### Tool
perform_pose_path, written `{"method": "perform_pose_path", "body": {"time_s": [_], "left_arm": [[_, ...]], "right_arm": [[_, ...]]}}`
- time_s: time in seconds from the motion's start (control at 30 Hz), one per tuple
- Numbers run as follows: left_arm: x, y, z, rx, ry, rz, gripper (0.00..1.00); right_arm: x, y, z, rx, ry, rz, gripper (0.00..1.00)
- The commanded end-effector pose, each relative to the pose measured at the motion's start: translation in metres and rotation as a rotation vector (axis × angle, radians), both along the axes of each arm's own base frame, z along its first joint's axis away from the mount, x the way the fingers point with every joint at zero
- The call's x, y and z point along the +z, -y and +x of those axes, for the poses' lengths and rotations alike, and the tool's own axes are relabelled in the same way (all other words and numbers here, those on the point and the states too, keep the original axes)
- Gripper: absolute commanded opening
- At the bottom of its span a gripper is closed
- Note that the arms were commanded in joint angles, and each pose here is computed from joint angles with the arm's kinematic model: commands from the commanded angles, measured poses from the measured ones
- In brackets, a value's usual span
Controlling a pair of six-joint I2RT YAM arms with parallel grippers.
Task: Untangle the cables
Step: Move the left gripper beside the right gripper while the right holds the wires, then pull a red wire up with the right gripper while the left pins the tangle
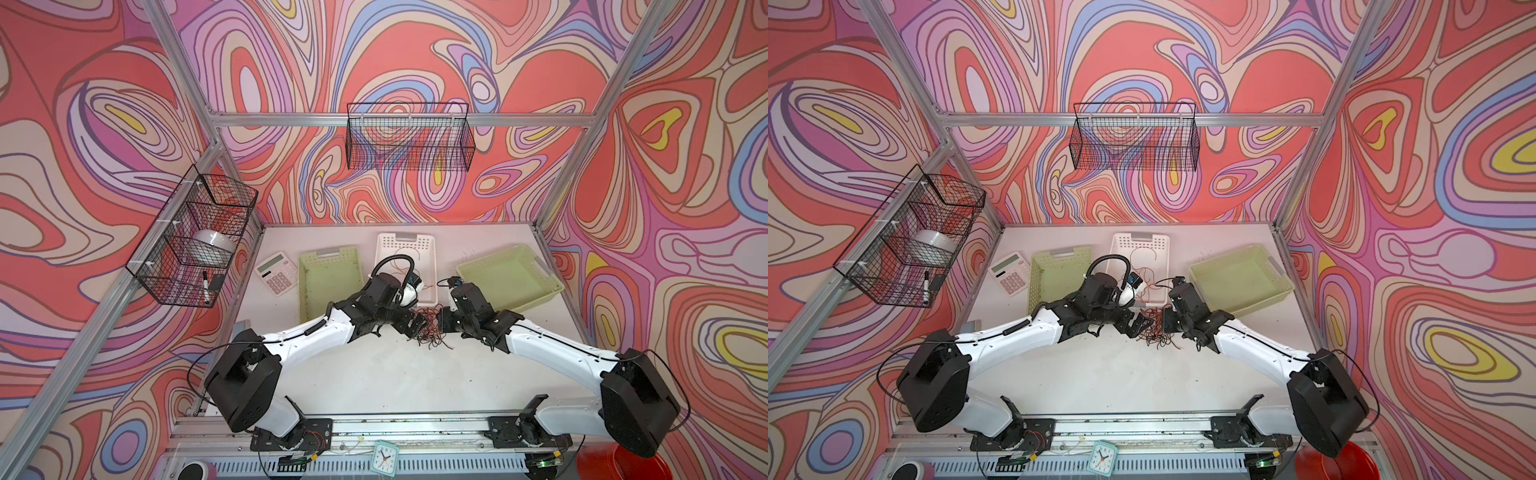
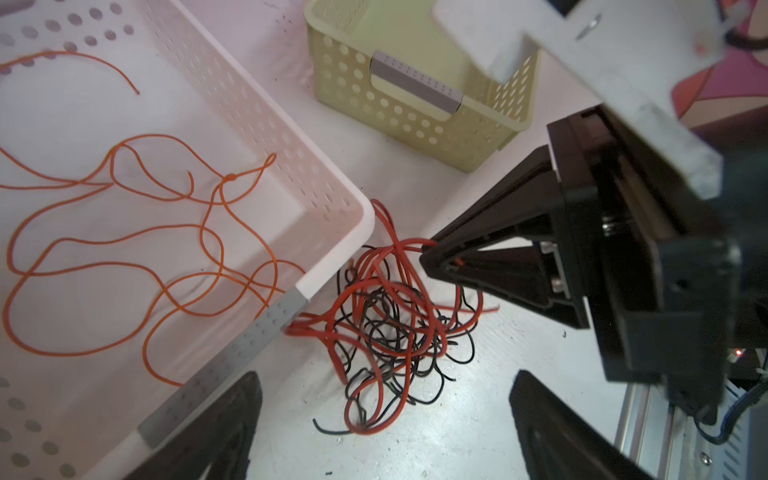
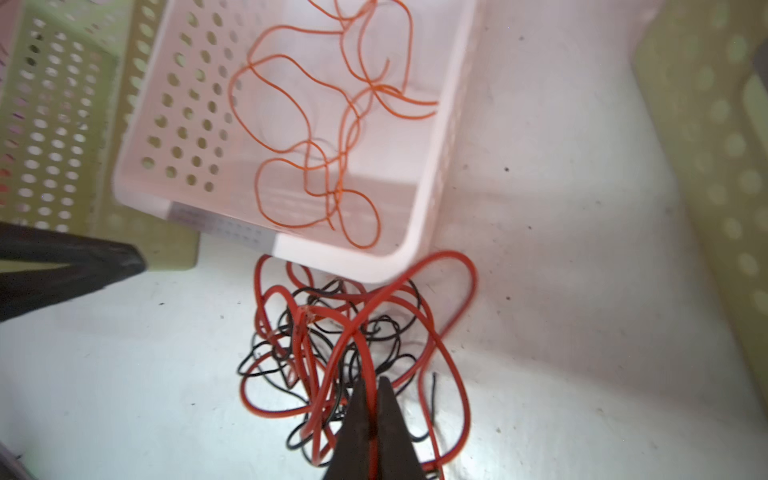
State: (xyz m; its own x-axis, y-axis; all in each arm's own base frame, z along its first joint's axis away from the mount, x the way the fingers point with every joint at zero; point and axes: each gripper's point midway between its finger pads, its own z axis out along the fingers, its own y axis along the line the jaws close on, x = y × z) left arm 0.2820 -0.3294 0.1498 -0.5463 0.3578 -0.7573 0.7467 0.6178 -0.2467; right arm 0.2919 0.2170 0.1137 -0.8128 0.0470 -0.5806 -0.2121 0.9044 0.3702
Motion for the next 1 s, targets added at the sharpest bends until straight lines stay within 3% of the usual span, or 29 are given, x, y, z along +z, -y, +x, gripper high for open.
{"method": "perform_pose_path", "body": {"time_s": [0.0,0.33,0.67,0.8,0.97], "left_arm": [[0.017,0.003,0.014,0.086,0.051,-0.048,0.99],[-0.010,-0.006,0.016,0.166,0.065,0.019,0.99],[-0.012,-0.014,0.014,0.195,0.100,-0.023,1.00],[-0.012,-0.010,0.030,0.270,0.112,-0.019,1.00],[-0.030,-0.031,0.040,0.374,0.142,0.065,0.98]], "right_arm": [[0.010,-0.016,-0.007,0.062,-0.014,0.039,0.00],[0.044,-0.025,-0.011,0.069,0.017,0.116,0.00],[0.050,-0.043,-0.017,0.149,-0.024,0.170,0.00],[0.056,-0.047,-0.020,0.193,-0.026,0.162,0.00],[0.081,-0.044,-0.024,0.212,0.019,0.162,0.00]]}}
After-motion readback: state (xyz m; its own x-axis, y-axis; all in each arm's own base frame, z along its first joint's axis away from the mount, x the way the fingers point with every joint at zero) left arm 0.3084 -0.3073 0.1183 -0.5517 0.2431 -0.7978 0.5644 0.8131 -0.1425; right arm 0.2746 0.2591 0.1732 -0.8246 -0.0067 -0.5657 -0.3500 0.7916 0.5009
